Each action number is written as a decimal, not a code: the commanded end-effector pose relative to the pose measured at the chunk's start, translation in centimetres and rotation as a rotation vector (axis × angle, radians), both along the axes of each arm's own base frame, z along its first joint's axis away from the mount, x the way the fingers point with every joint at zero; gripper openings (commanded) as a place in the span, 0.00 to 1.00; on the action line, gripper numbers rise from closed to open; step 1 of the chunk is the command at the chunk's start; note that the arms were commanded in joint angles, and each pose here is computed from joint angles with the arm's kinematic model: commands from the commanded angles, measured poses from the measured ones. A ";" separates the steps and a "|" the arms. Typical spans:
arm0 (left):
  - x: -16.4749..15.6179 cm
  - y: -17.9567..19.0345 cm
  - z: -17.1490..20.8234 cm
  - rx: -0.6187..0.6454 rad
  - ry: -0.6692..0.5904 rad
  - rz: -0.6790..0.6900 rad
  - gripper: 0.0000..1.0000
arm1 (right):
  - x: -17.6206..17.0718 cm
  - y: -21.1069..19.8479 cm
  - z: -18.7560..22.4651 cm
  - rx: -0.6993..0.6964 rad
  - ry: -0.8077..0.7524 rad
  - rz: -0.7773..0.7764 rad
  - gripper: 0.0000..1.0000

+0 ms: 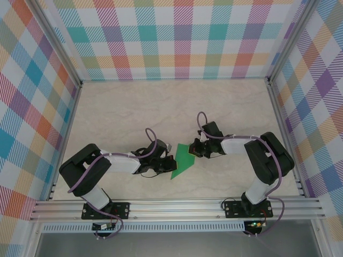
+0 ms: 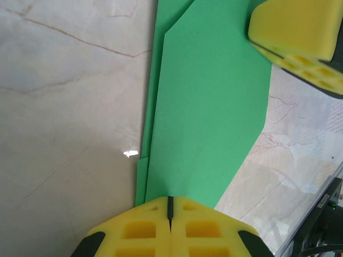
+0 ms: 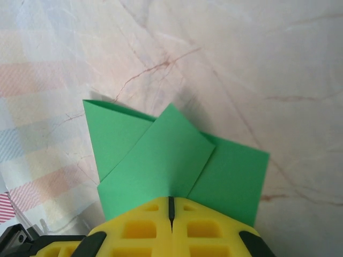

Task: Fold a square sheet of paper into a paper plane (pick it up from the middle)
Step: Fourth fold the wing at the center of the table.

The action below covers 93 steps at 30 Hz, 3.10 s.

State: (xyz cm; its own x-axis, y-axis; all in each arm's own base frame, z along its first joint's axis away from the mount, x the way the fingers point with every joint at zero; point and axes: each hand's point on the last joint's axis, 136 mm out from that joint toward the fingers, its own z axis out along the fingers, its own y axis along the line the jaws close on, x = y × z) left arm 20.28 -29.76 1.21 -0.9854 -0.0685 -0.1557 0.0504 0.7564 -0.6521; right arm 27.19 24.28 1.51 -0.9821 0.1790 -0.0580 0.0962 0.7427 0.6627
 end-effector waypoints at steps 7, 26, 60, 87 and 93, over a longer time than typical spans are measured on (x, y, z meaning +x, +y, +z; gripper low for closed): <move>-4.8 8.6 -7.4 0.387 0.188 0.048 0.00 | 4.1 -2.0 1.7 -0.010 -0.064 -0.042 0.04; -4.3 7.4 -6.4 0.343 0.177 0.042 0.00 | -2.5 2.1 -1.5 -0.009 0.051 0.124 0.04; 1.8 -3.1 1.3 -0.026 0.127 0.009 0.10 | -4.3 0.3 -4.7 -0.106 0.126 0.127 0.02; -5.1 4.9 -3.5 0.148 0.277 0.069 0.09 | -4.4 -0.3 -5.1 -0.143 0.134 0.124 0.02; -6.5 6.5 -3.1 0.168 0.281 0.070 0.10 | -4.2 -0.2 -4.9 -0.142 0.134 0.122 0.02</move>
